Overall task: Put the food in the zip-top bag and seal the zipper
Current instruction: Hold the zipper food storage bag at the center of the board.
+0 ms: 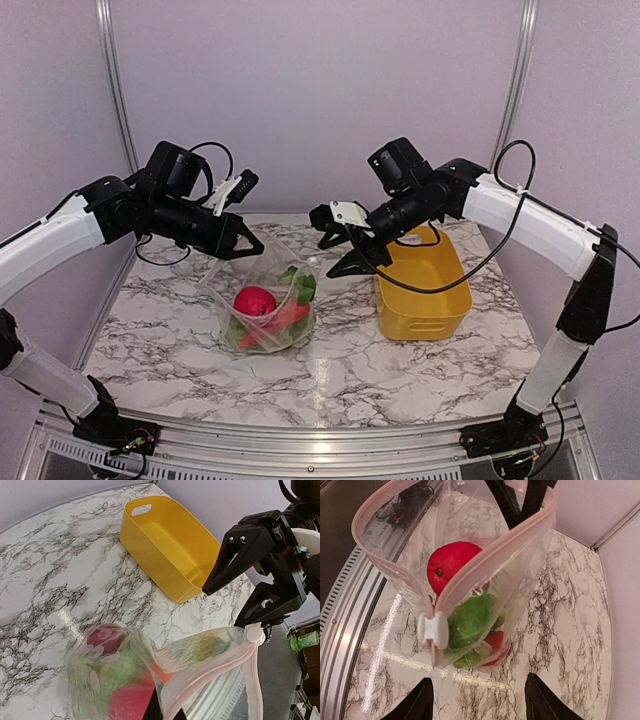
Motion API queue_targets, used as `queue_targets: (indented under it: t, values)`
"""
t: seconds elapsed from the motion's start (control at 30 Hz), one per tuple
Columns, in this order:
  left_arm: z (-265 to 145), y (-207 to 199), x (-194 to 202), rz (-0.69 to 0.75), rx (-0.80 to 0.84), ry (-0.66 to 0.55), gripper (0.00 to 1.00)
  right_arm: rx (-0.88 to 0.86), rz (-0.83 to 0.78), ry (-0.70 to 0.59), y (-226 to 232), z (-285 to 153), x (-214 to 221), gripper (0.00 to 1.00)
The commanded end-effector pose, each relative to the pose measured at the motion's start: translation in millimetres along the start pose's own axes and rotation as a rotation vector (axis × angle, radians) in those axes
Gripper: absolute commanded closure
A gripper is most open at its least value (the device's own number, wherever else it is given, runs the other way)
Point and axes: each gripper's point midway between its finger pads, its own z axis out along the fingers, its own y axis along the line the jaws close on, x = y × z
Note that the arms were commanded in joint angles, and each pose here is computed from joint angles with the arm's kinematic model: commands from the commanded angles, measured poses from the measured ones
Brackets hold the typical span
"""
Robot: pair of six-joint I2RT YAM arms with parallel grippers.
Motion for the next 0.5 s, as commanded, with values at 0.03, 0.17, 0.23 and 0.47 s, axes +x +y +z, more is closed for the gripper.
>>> queue_targets:
  t: [0.03, 0.17, 0.23, 0.47]
  values:
    - [-6.2, -8.5, -15.7, 0.035, 0.027, -0.076, 1.0, -0.092, -0.022, -0.051, 36.1, -5.7, -27.8, 0.41]
    - [-5.0, -7.9, -17.1, 0.03, 0.026, -0.082, 1.0, -0.079, 0.029, -0.064, 31.6, -2.1, -31.8, 0.47]
    - [-4.6, -7.8, -17.3, 0.032, 0.026, -0.083, 1.0, -0.07, 0.053, -0.062, 27.2, 1.9, -30.8, 0.51]
    - [-4.0, -7.3, -16.3, 0.036, 0.026, -0.082, 1.0, -0.045, 0.071, -0.052, 18.4, 8.0, -27.6, 0.69]
